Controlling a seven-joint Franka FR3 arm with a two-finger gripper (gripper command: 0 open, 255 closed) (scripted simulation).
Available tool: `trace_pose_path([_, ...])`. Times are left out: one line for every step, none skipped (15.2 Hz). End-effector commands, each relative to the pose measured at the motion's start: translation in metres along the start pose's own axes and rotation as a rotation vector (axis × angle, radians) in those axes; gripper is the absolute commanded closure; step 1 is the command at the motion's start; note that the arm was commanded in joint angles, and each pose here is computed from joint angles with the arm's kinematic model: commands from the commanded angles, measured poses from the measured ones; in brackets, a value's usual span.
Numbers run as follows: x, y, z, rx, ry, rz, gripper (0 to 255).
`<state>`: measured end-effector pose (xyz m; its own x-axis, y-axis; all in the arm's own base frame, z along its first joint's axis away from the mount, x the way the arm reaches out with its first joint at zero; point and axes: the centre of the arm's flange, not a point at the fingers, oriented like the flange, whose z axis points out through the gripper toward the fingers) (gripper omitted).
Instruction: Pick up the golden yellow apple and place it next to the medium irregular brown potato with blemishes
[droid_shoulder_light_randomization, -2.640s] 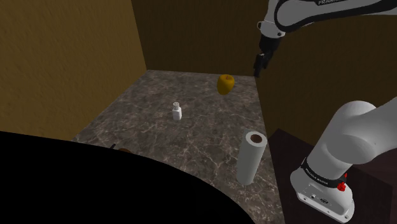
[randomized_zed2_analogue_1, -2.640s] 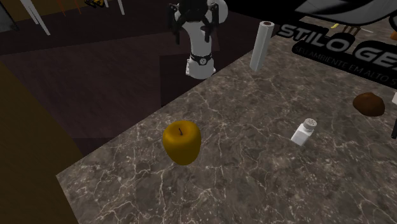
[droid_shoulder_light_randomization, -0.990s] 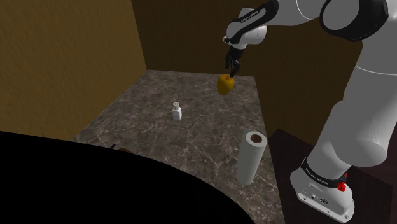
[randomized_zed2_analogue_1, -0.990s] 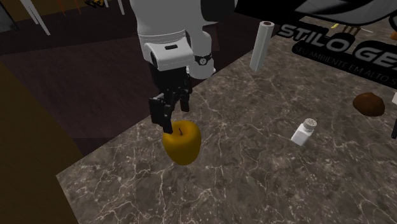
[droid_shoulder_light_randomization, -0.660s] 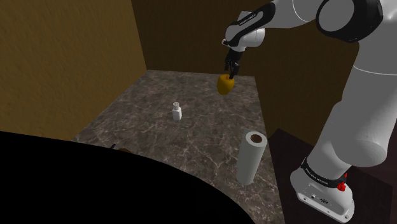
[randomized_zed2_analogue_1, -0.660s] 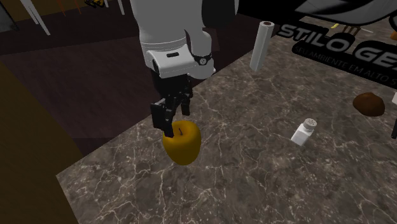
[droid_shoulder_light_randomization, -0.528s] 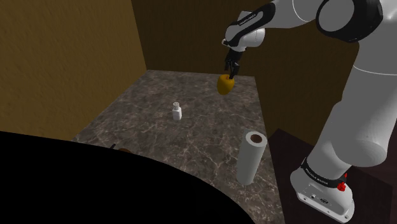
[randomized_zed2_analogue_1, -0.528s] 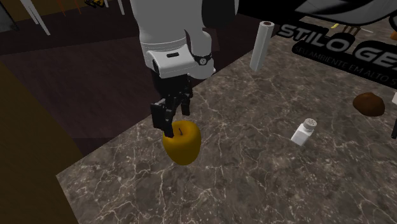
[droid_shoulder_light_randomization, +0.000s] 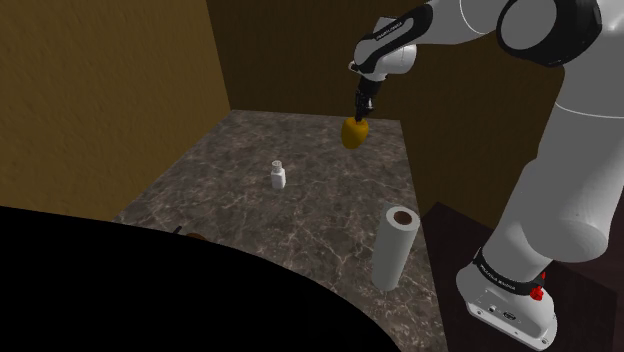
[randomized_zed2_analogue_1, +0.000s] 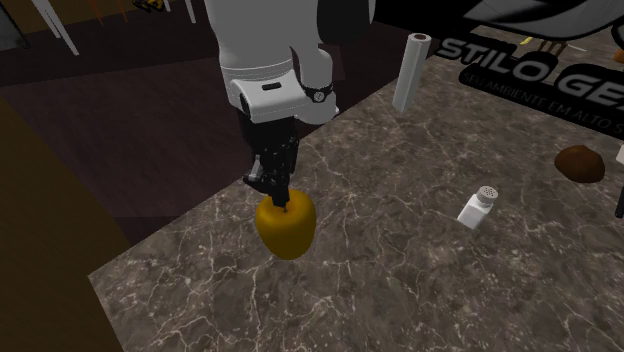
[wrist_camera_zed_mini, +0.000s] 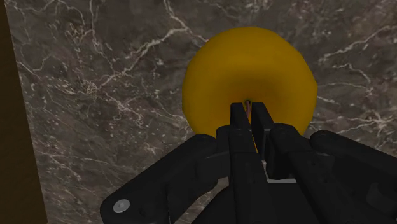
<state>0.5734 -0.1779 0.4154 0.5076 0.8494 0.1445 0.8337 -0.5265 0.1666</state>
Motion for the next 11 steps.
trace_pose_path([0.000,0.000,0.000,0.000,0.000,0.000,255])
trace_pose_path([0.000,0.000,0.000,0.000,0.000,0.000,255])
trace_pose_path([0.000,0.000,0.000,0.000,0.000,0.000,255])
trace_pose_path([0.000,0.000,0.000,0.000,0.000,0.000,255])
trace_pose_path([0.001,0.001,-0.005,0.000,0.000,0.000,255])
trace_pose_path([0.002,0.002,-0.010,0.000,0.000,0.000,255])
trace_pose_path([0.002,0.003,-0.015,0.000,0.000,0.000,255])
trace_pose_path([0.003,0.003,-0.021,0.000,0.000,0.000,255])
trace_pose_path([0.004,0.004,-0.026,0.000,0.000,0.000,255])
trace_pose_path([0.005,0.005,-0.031,0.000,0.000,0.000,255])
trace_pose_path([0.005,0.006,-0.036,0.000,0.000,0.000,255])
